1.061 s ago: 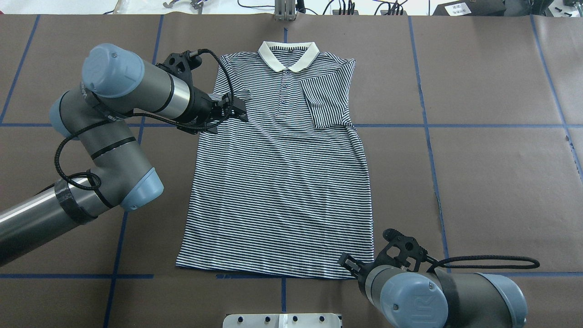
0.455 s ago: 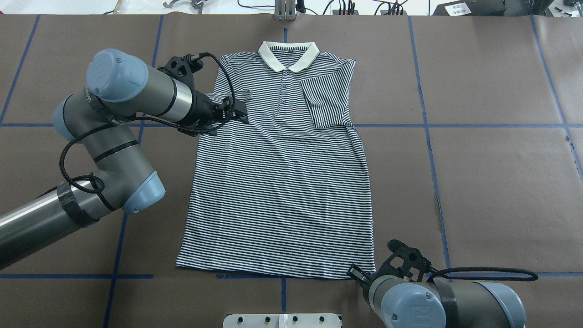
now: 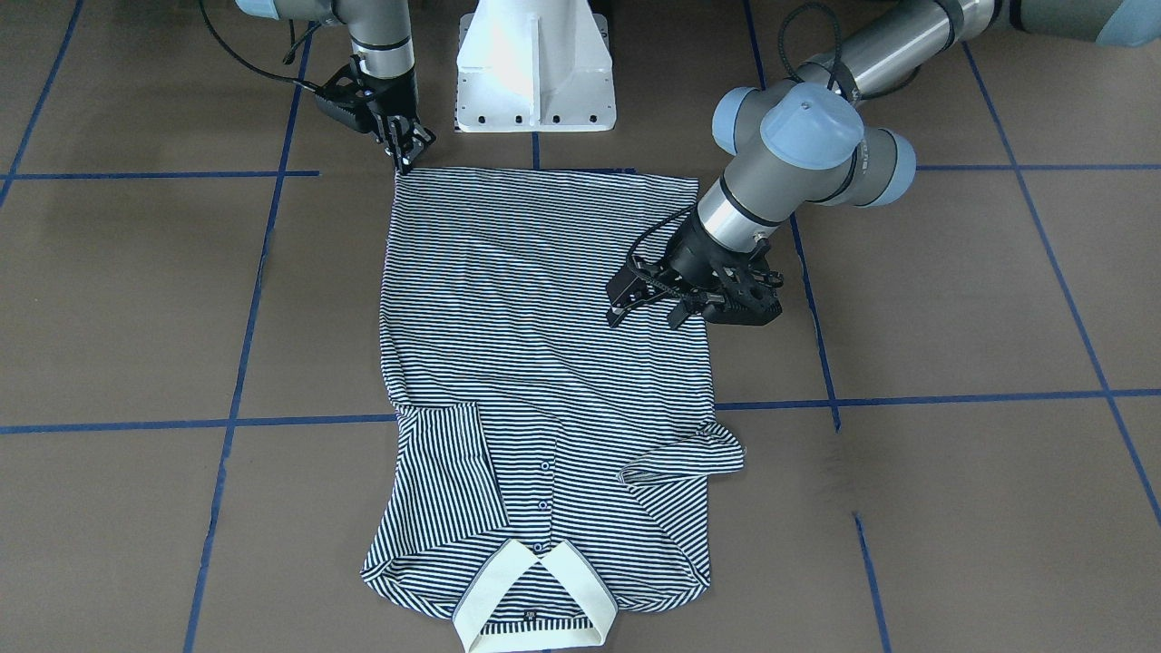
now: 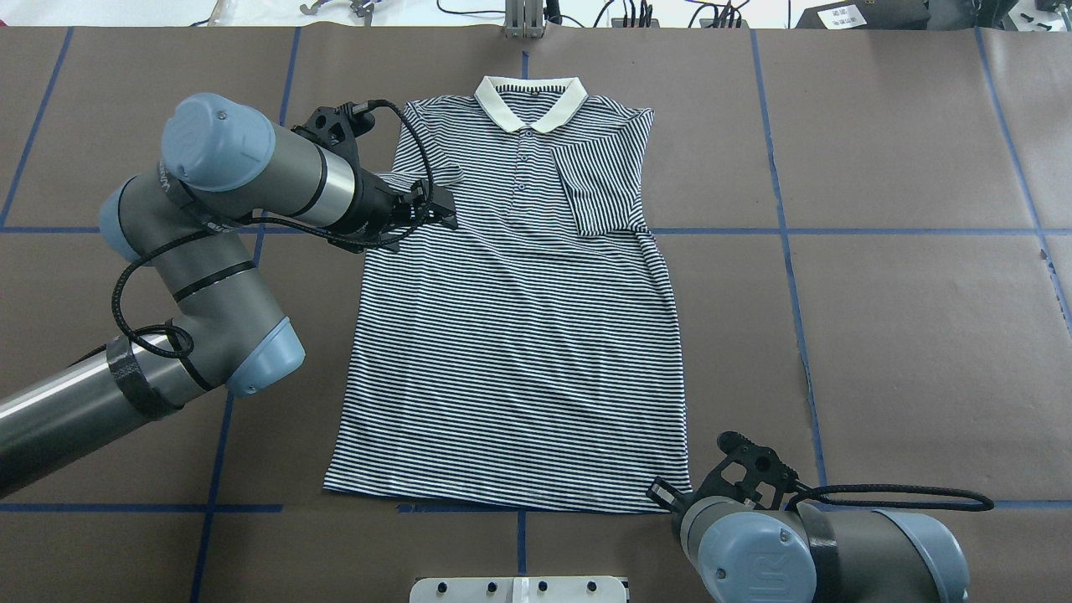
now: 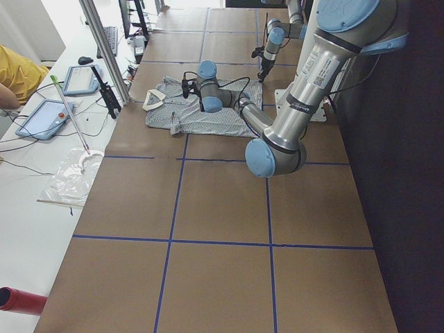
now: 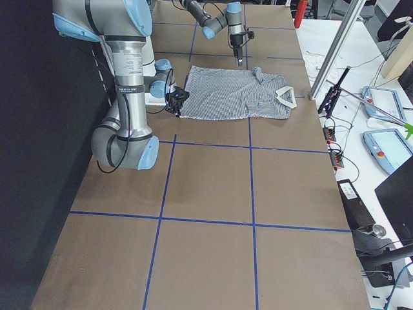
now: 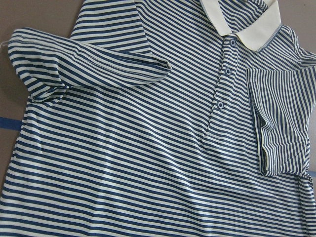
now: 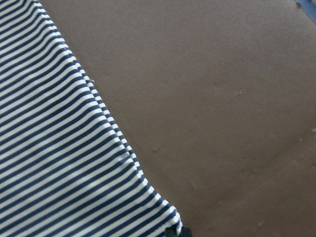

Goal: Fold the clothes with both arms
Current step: 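Release the sleeve with the left gripper while the right gripper moves to the hem, then move the left gripper to the hem corner and grasp both hem corners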

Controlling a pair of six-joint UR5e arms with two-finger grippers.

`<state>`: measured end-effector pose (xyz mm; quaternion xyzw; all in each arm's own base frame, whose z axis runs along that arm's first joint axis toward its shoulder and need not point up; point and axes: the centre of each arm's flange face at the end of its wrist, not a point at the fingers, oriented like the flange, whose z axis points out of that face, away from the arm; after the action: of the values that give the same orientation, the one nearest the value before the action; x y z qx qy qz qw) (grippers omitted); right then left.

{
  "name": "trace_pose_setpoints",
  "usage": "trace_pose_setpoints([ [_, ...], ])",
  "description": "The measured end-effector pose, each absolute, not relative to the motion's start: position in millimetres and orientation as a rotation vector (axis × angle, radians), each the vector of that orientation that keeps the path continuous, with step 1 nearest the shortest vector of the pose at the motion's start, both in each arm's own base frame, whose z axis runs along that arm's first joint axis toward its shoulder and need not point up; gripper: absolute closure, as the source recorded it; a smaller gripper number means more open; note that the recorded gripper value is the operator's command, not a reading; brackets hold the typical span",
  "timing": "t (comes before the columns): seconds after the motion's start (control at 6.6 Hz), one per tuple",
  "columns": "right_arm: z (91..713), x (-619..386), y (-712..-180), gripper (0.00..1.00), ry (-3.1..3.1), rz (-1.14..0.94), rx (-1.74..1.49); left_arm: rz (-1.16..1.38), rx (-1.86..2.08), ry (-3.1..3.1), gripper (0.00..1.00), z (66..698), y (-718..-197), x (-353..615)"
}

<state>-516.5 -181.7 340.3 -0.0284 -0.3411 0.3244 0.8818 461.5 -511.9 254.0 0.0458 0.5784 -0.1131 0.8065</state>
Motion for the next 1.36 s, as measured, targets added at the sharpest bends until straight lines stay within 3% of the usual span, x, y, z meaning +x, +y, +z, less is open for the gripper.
trace_pose_setpoints([
  [0.45, 330, -505, -192, 1.0, -0.725, 0.692, -0.057, -0.282, 0.107, 1.243, 0.04, 255, -490, 458],
  [0.61, 322, -499, -192, 1.0, -0.744, 0.693, -0.063, -0.33, 0.105, 1.223, 0.12, 268, -440, 464],
  [0.91, 315, -492, -191, 1.0, -0.761, 0.69, -0.071, -0.387, 0.029, 1.118, 0.16, 295, -322, 467],
  [1.06, 313, -492, -190, 1.0, -0.764, 0.688, -0.073, -0.394, -0.006, 1.063, 0.24, 315, -285, 472],
  [1.36, 313, -493, -186, 1.0, -0.765, 0.68, -0.076, -0.429, -0.077, 0.967, 0.27, 355, -242, 481],
])
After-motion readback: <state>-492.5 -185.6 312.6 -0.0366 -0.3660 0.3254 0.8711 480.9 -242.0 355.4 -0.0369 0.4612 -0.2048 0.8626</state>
